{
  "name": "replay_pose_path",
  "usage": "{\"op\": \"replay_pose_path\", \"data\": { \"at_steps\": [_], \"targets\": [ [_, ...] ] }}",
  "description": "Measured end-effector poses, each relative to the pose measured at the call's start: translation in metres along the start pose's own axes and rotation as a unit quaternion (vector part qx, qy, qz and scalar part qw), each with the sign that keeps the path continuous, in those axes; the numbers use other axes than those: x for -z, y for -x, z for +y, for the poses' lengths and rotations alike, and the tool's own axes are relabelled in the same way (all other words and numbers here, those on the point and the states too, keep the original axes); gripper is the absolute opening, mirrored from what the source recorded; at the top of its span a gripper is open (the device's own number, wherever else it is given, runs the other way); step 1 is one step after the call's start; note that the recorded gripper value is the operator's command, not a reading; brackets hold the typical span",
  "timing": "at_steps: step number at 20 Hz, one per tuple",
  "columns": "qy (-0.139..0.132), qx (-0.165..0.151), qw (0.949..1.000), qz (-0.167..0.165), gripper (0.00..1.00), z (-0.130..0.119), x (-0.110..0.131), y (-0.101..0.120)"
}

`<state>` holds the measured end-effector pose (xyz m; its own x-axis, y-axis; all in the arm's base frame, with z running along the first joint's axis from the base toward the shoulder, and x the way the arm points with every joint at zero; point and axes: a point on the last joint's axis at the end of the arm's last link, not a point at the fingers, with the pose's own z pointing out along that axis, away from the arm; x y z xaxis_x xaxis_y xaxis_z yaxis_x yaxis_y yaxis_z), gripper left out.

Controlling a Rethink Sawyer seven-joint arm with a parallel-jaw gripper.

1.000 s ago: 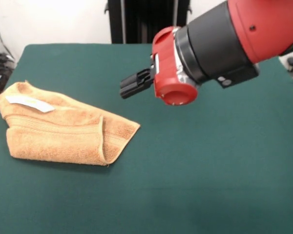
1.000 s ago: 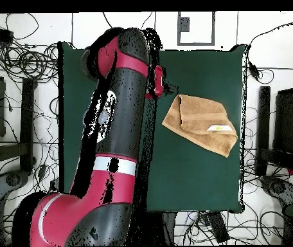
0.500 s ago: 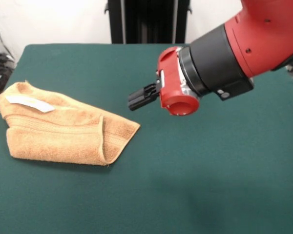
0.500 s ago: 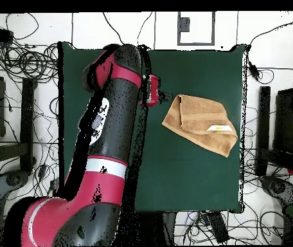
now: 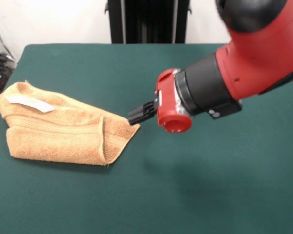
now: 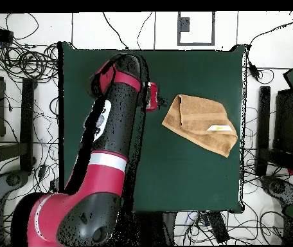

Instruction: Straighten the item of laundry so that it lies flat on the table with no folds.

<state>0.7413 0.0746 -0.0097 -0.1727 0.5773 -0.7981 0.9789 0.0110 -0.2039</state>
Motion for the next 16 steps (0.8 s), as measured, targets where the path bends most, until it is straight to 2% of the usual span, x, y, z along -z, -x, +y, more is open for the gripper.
{"op": "replay_pose_path", "data": {
  "at_steps": [5, 8, 9, 12, 16],
  "targets": [
    [-0.008, 0.024, 0.9997, -0.004, 0.00, -0.012, -0.037, -0.044],
    [-0.013, 0.033, 0.9993, -0.006, 0.00, -0.017, -0.048, -0.058],
    [-0.018, 0.043, 0.9989, -0.010, 0.00, -0.022, -0.059, -0.070],
    [-0.021, 0.050, 0.9984, -0.016, 0.00, -0.025, -0.067, -0.078],
    [-0.020, 0.056, 0.9971, -0.047, 0.00, -0.025, -0.067, -0.074]
  ]
}}
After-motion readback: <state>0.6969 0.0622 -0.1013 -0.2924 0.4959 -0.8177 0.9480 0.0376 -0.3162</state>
